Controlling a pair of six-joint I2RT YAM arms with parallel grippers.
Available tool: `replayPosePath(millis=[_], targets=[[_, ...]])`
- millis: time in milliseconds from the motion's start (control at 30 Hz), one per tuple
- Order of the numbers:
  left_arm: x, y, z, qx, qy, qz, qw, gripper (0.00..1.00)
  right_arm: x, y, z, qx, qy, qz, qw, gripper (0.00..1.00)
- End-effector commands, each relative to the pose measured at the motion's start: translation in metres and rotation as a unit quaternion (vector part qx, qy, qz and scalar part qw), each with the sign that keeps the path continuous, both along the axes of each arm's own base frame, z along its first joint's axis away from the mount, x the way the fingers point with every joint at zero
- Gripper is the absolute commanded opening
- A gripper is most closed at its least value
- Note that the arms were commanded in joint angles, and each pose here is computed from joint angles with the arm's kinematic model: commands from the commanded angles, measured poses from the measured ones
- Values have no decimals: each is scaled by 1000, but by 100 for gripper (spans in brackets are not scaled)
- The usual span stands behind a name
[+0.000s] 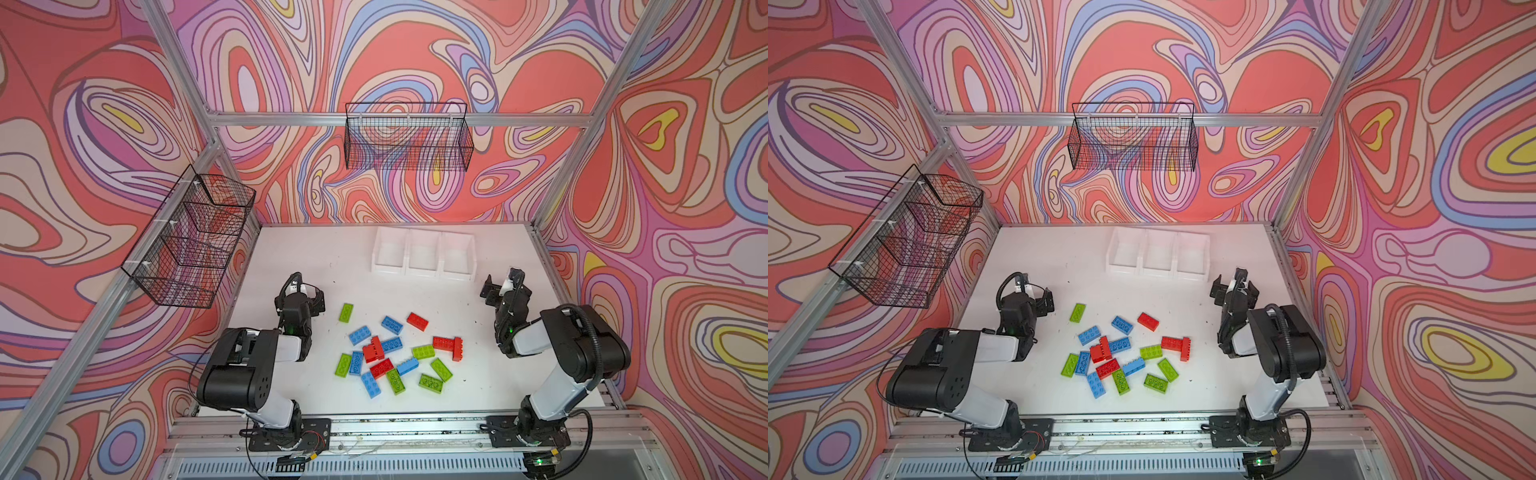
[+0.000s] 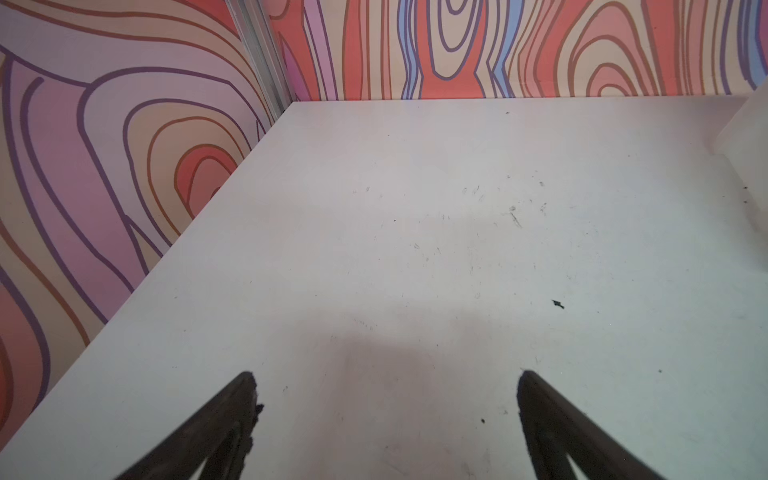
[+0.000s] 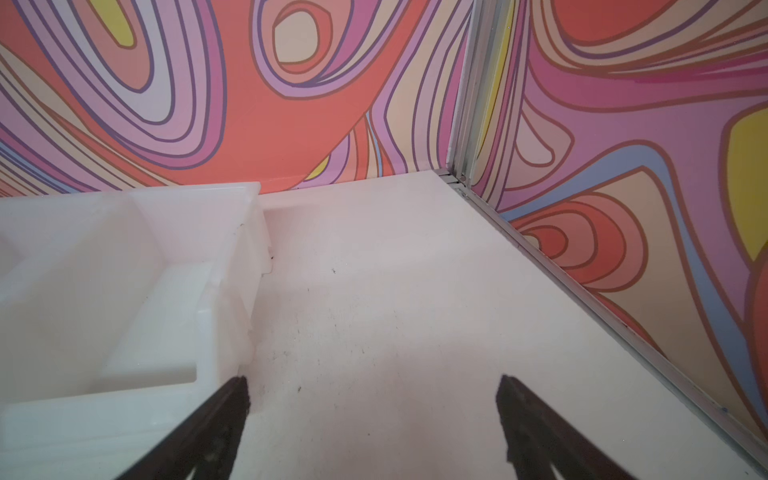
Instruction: Sort the legos into containers by color
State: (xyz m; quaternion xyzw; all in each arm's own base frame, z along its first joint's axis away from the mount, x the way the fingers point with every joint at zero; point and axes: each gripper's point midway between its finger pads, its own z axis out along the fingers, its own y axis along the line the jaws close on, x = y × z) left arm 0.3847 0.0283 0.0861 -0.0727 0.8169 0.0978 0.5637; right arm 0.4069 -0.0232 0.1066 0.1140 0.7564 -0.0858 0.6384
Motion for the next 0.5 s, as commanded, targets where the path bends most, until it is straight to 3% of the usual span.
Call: replayPosePath(millis=[0,467], targets=[[5,-1,7,-3,-14,-2,1000,100,0,-1,4,-4,-8,1,1000,98],[5,-1,7,-3,-14,-3,1000,100,0,-1,4,-4,-8,1,1000,98]])
